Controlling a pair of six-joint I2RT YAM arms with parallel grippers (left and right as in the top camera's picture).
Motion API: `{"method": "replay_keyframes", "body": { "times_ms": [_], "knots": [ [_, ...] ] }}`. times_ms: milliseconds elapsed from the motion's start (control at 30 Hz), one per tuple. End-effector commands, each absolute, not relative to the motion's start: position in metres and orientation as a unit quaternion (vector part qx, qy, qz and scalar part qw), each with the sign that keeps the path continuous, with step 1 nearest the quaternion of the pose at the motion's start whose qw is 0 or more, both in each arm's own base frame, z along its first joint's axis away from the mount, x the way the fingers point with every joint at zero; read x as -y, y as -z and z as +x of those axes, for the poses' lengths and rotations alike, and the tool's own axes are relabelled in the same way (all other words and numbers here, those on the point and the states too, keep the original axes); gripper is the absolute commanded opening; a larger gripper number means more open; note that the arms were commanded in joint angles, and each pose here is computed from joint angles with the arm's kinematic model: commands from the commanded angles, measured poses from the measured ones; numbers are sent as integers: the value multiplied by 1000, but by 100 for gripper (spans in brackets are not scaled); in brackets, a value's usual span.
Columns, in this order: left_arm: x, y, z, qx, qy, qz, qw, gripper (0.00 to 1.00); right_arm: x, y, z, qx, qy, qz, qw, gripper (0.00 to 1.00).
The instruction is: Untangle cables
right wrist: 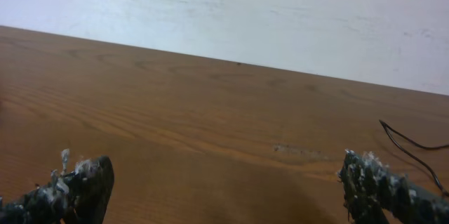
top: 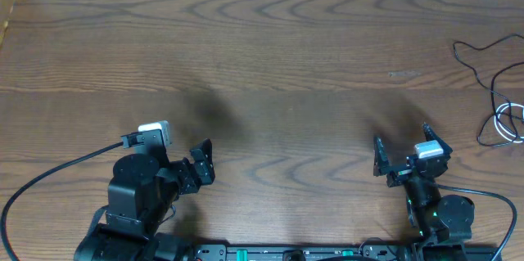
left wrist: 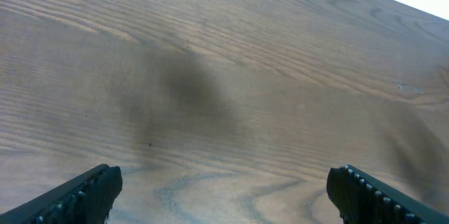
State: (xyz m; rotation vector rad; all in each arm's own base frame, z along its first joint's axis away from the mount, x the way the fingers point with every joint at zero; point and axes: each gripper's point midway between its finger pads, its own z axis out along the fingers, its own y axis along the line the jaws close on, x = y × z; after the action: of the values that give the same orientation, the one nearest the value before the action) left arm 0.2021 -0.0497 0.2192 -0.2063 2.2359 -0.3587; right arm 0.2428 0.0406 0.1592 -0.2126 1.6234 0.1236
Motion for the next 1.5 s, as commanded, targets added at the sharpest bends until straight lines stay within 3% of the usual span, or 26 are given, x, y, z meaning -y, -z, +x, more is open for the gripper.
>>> {"method": "replay_keyframes", "body": {
  "times_ms": [0,833,1133,1467],
  "knots": [
    [48,-218,202,-892,137,-79,423,98,-40,-159,243,-723,-53,-94,682,99],
    [39,-200,199,-888,126,-88,433,98,-40,-159,243,-723,-53,-94,682,99],
    [32,-180,215,-823,147,-75,544,98,-40,-159,243,-723,-53,-94,682,99],
    [19,-204,233,-719,108,-35,685,98,-40,-159,243,-723,-53,-94,682,99]
  ]
}}
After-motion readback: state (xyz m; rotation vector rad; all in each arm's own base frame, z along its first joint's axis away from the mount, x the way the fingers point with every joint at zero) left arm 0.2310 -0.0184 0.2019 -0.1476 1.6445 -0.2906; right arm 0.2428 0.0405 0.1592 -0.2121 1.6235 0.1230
